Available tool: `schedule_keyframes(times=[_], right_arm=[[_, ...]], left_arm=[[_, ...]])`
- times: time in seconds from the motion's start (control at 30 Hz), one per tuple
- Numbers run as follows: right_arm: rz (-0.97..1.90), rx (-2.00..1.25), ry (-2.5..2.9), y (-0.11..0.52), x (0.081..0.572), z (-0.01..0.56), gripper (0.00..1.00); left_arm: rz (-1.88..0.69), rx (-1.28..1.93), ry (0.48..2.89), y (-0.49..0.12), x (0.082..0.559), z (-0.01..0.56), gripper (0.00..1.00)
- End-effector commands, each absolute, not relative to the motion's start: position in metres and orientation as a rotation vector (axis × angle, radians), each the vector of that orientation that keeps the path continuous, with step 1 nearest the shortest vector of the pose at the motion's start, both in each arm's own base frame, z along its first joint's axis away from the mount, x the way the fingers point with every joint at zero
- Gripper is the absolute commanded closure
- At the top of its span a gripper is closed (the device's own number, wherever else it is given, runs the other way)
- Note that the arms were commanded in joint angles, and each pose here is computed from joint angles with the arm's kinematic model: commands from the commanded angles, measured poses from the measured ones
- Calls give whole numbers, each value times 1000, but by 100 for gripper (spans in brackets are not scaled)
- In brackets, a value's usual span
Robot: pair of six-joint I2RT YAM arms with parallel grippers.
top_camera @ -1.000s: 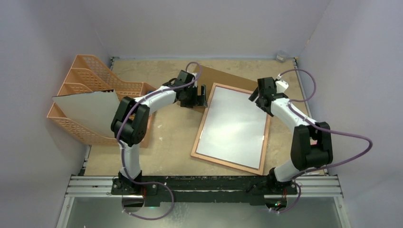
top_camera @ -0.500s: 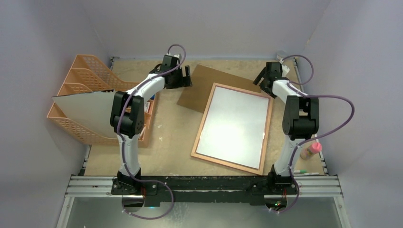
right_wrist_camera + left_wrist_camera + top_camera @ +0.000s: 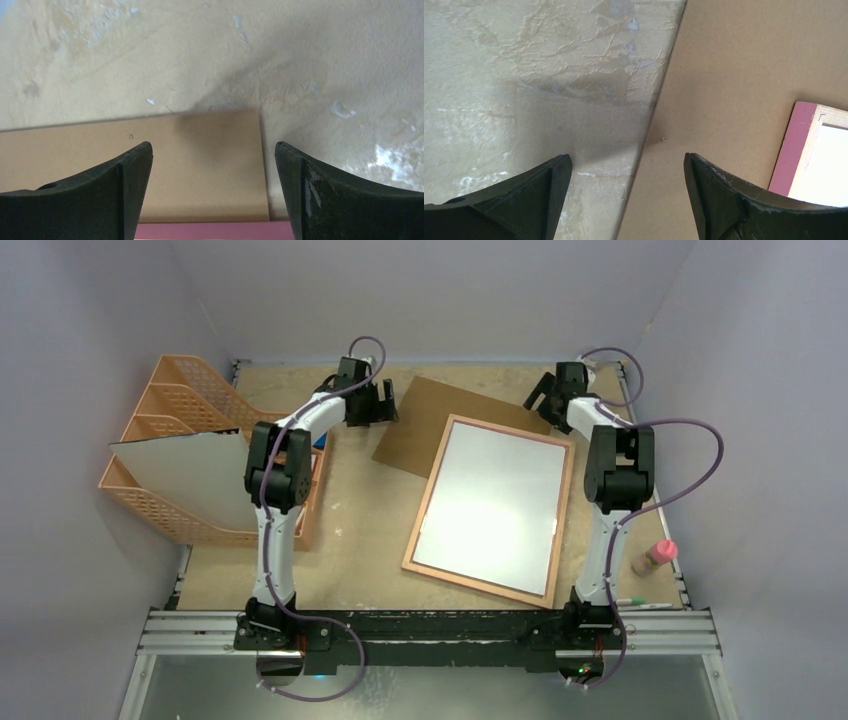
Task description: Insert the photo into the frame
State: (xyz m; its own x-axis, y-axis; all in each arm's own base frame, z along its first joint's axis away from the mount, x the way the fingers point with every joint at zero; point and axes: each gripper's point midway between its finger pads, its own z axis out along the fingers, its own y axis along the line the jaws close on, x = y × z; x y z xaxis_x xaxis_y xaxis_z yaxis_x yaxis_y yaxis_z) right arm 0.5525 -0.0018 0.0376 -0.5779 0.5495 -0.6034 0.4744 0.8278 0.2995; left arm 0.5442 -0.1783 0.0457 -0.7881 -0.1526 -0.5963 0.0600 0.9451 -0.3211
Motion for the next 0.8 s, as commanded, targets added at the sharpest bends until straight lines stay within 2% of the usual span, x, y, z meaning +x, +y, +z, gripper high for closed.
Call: schedule_keyframes(times=[0.0,0.13,0.33,0.57,0.77], right_arm=[[233,759,2297,-2,563,33,7],[350,752,2319,9,560,24,8],[679,616,2283,45,552,38,8],[881,556,2258,70,545,43,9],[977,520,2203,80,552,48,11]], left_arm=[[-588,-46,2454,-184,552,30,15],[-812,-44,2500,-199,546,18,19],[-1054,-44,2504,-221,535,12,22],[-1228,-79,2487,-237,535,16,26],[-1237,-71,2415,-235,546,42,30]])
